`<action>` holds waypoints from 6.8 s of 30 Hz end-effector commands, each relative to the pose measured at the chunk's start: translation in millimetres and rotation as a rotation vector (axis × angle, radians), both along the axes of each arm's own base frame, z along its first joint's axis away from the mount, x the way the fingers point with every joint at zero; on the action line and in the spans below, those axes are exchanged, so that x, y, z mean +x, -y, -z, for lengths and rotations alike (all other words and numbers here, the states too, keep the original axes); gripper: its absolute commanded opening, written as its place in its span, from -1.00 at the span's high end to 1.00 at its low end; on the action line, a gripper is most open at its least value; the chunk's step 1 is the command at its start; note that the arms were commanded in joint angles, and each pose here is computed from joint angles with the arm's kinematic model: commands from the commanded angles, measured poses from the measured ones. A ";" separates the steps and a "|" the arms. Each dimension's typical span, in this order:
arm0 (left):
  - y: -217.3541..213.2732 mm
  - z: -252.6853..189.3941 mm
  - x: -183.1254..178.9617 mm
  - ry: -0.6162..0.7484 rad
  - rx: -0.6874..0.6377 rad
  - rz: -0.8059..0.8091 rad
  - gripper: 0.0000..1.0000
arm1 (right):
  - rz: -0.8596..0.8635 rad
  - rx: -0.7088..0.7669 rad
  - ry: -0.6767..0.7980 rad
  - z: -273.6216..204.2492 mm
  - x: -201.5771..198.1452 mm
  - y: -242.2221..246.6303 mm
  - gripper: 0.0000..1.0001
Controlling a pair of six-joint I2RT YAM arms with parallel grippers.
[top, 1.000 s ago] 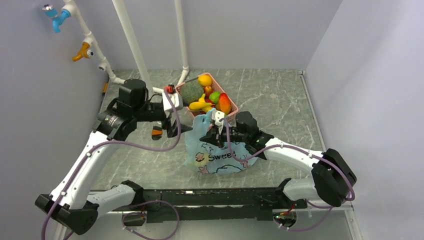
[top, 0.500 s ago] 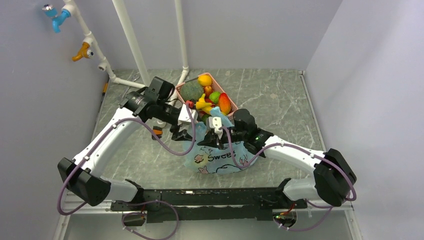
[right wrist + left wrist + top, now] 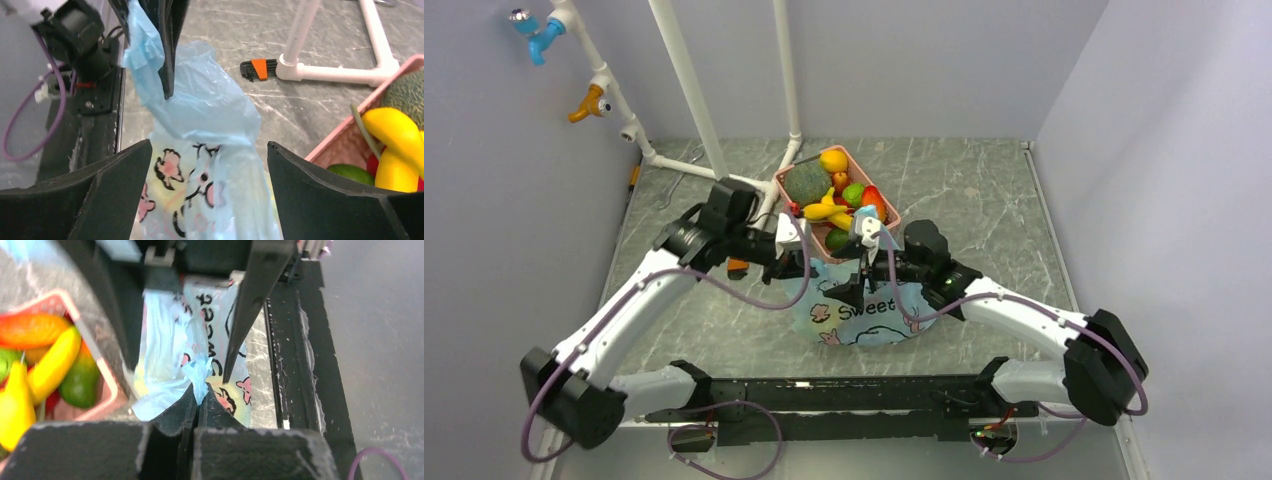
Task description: Place the fake fruits into the plastic bag and tie a complex knot
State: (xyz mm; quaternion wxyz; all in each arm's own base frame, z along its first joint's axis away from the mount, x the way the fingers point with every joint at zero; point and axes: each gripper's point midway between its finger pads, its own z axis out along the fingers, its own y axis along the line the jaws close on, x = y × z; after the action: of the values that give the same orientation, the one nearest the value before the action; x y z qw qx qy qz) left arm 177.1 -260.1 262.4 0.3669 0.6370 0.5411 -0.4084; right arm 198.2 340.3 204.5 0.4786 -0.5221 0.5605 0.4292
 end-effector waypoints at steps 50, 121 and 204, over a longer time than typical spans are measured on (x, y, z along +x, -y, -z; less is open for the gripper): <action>-57.2 5.4 5.4 -0.140 -0.258 -0.510 -0.98 | 0.297 0.120 0.083 54.3 -11.0 -31.7 1.00; 6.5 19.2 18.9 0.051 -0.111 0.023 1.00 | 0.000 -0.124 -0.285 -23.8 30.5 105.0 -0.99; 52.5 4.3 -1.9 -0.121 -0.239 0.055 0.47 | -0.038 -0.172 -0.402 1.8 28.0 89.6 0.62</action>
State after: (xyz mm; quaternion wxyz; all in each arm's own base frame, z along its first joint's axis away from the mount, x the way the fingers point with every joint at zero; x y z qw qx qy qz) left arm 181.2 -303.2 242.9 0.3954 0.5802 0.5130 -0.4938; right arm 220.3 253.7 185.0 0.2775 -0.4630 0.6829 0.4922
